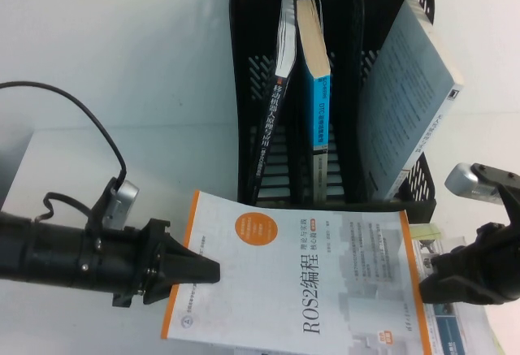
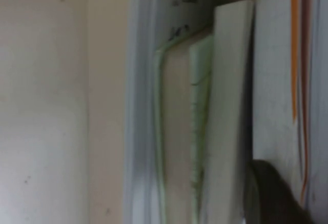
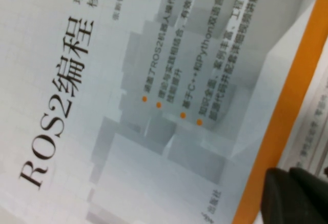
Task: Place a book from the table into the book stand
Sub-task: Pick up the book with your left arm
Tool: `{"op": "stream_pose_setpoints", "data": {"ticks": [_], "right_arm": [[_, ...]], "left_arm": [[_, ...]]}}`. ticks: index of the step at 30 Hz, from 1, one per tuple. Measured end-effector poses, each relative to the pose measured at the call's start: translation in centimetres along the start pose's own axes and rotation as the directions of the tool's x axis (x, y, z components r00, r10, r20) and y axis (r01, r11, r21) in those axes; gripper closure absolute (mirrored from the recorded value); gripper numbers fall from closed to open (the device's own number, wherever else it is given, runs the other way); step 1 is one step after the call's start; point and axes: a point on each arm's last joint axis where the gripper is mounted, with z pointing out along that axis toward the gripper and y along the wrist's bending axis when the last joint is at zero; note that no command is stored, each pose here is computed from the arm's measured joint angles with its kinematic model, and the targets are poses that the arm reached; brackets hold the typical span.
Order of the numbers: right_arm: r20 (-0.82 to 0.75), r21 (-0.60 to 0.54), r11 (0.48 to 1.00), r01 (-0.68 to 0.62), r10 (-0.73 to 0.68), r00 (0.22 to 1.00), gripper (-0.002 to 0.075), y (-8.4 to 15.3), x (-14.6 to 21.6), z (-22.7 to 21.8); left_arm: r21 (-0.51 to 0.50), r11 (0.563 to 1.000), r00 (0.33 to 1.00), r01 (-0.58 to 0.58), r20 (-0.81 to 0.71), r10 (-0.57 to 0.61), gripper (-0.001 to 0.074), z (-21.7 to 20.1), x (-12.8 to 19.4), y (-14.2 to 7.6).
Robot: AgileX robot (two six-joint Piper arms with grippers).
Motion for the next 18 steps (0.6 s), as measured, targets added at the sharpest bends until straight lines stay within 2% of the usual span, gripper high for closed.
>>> {"op": "stream_pose_setpoints", "data": {"ticks": [3, 7, 11, 14, 18], "right_arm": [[-0.001, 0.000, 1.000, 0.002, -0.002, 1.000, 0.0729, 0.0, 0.0, 0.0], [0.024, -0.003, 1.000, 0.018, -0.018, 1.000, 0.0729, 0.4, 0.0, -0.7], [0.086, -0.007, 0.999, 0.054, -0.053, 0.995, 0.0729, 1.4, 0.0, -2.3], [0.128, -0.013, 0.997, 0.082, -0.080, 0.989, 0.0729, 2.2, -0.4, -3.4], [0.166, -0.018, 0.994, 0.104, -0.100, 0.981, 0.0729, 2.9, -1.0, -4.4]], "left_arm": [[-0.017, 0.999, 0.999, -0.045, -0.003, 0.045, 0.0631, -1.0, -0.5, -2.0], [-0.090, 0.982, 0.986, -0.164, 0.019, 0.166, 0.0633, -3.7, -1.1, -7.2], [-0.249, 0.924, 0.947, -0.291, 0.062, 0.315, 0.0633, -7.7, -1.0, -13.5], [-0.350, 0.874, 0.917, -0.338, 0.088, 0.390, 0.0633, -10.5, -0.5, -17.5], [-0.409, 0.836, 0.872, -0.365, 0.165, 0.461, 0.0633, -13.3, 0.1, -22.0]]}}
